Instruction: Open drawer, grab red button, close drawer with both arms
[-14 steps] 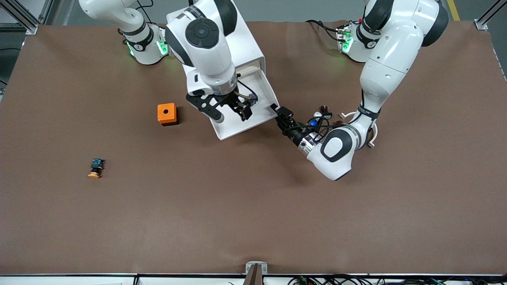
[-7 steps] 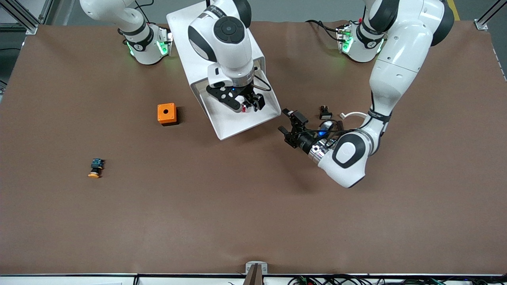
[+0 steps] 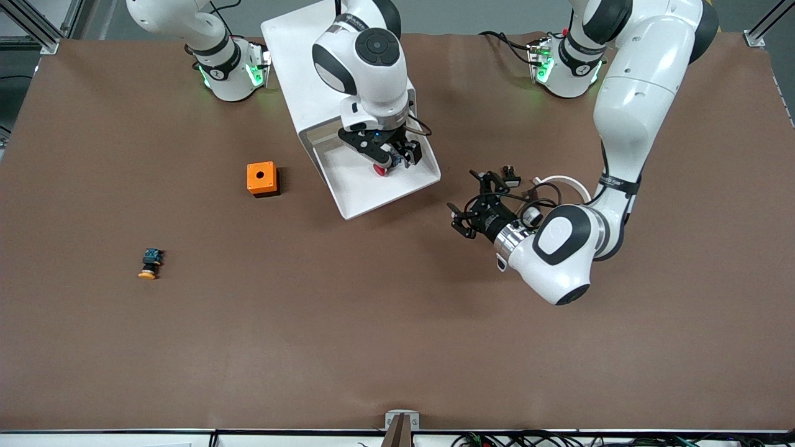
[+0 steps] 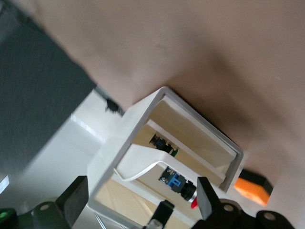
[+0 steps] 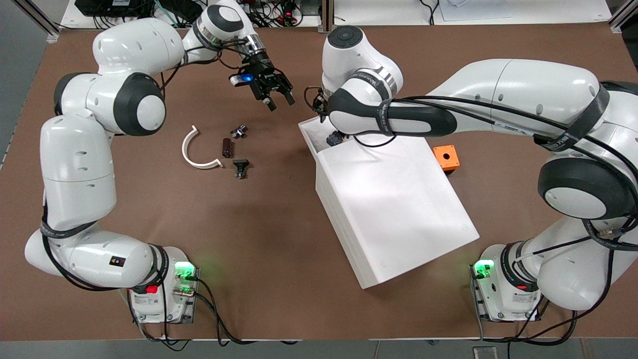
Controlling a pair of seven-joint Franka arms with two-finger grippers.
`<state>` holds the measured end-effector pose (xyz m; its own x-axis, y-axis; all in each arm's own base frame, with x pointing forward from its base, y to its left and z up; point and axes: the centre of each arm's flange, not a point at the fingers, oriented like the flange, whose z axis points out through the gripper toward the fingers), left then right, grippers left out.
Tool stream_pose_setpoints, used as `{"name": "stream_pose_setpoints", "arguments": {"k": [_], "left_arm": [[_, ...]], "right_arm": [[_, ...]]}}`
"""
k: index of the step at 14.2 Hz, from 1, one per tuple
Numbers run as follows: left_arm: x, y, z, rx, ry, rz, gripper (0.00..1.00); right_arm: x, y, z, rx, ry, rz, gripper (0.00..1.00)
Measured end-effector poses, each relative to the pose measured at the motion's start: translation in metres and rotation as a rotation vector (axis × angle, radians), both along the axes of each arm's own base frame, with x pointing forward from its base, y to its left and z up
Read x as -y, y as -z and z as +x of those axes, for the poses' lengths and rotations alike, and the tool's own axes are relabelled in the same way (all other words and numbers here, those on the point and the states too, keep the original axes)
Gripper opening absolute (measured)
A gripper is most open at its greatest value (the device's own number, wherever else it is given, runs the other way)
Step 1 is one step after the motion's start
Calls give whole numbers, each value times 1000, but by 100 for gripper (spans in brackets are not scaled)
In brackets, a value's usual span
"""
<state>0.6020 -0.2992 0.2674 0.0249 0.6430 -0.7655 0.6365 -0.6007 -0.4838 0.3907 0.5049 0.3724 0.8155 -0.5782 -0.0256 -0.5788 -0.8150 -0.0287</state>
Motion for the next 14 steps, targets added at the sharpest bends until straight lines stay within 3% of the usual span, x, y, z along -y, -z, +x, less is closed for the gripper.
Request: {"name": "stream_pose_setpoints", "arguments": {"k": [2,6,11,14], "left_arm": [[-7,-17,10,140,94,-69,100],[-17,-45,32,409,232,-114,100],[-10,-81,55,732,328,-43,100],[9,-88,57,835,367,-3,100]], "right_arm": [[0,0,0,1,0,-1,100],[0,9,2,14,12,-9,100],[-4,25,-2,12,29,-25,100],[-4,25,-2,12,38,-25,100]]}}
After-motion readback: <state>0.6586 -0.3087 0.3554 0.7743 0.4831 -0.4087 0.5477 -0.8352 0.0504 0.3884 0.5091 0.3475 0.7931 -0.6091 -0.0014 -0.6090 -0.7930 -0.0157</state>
